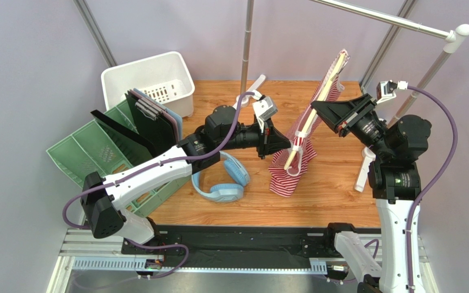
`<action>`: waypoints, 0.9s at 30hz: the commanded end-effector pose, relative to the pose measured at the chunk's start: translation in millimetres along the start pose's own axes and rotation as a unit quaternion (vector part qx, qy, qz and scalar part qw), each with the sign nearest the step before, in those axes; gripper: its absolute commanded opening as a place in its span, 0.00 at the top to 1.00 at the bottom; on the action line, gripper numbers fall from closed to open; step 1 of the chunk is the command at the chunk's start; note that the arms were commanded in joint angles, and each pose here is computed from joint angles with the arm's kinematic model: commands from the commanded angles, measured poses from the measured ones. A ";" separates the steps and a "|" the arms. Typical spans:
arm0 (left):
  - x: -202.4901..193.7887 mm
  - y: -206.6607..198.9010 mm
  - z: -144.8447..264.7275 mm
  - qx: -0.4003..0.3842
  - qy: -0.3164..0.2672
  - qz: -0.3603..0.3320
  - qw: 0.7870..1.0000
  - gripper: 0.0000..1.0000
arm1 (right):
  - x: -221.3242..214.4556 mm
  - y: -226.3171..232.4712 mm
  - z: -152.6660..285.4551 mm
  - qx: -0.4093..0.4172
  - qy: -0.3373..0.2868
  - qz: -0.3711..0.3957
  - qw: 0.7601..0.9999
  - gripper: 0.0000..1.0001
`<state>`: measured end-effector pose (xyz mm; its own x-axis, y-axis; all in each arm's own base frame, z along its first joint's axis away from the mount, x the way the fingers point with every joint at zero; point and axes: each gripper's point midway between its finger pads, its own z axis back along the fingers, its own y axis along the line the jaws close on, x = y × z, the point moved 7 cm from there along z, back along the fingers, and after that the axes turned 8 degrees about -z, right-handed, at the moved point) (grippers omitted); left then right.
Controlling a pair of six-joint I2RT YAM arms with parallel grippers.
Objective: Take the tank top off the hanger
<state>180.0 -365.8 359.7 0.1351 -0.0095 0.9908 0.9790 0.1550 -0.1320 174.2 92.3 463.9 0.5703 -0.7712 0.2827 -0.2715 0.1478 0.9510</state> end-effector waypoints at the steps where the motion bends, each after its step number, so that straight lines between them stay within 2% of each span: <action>1: 30.7 -11.3 13.8 -0.006 -0.036 -0.014 0.999 1.00 | 1.2 10.9 7.0 0.013 -0.026 0.056 0.998 1.00; 17: 31.2 -34.1 54.0 -0.010 -0.066 0.028 0.997 1.00 | 25.5 -12.2 10.0 -0.068 -0.152 0.098 0.981 1.00; 27: 9.1 -38.5 54.8 -0.029 -0.055 0.070 0.996 1.00 | 40.8 -16.5 9.2 -0.075 -0.224 0.063 0.970 1.00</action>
<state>145.0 -320.6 367.5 0.2352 0.0743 0.9691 0.9579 0.1512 -0.2441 191.5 66.0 437.1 0.3072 -0.8915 0.3330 -0.1140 0.3129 0.9429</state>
